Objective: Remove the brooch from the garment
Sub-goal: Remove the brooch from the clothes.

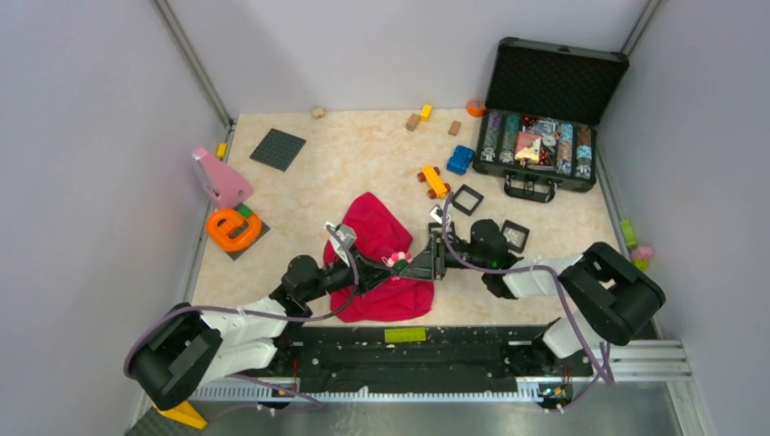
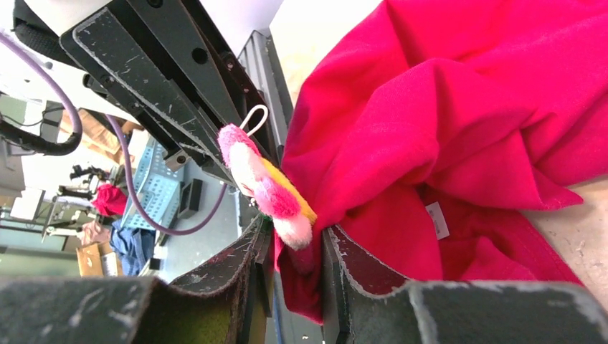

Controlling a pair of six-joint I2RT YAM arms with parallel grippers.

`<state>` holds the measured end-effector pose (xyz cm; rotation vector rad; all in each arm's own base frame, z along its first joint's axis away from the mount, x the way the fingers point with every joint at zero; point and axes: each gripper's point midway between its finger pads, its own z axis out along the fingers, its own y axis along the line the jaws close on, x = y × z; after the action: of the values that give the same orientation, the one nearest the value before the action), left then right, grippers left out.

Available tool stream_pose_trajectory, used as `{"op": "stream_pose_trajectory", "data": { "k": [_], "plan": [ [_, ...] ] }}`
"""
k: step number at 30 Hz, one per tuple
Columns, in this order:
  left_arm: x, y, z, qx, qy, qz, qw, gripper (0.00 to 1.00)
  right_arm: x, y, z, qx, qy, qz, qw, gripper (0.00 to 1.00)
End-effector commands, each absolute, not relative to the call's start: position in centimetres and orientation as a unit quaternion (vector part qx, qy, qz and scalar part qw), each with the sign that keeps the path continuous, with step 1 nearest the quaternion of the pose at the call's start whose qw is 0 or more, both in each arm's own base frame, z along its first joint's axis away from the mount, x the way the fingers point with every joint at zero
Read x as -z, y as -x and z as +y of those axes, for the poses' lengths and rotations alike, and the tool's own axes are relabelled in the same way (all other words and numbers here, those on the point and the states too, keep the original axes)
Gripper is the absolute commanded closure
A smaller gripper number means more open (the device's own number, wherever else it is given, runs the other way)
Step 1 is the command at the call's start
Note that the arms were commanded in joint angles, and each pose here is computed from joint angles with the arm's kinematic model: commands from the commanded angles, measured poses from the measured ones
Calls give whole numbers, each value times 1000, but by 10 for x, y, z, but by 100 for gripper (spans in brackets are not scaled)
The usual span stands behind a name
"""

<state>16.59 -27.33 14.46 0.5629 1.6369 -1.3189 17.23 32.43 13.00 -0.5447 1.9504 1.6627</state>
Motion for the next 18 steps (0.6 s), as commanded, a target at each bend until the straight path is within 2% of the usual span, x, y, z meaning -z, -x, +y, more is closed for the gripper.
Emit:
{"op": "stream_pose_trajectory", "data": {
  "k": [1, 5, 18],
  "plan": [
    [-147, -121, -292, 589, -299, 642, 388, 100, -202, -209, 343, -617, 206, 654, 386, 81],
    [-147, -119, -295, 591, -303, 640, 385, 100, -199, -211, 345, -605, 205, 666, 384, 80],
    [-147, -125, -294, 580, -290, 648, 399, 100, -196, -202, 344, -601, 232, 666, 375, 63]
  ]
}}
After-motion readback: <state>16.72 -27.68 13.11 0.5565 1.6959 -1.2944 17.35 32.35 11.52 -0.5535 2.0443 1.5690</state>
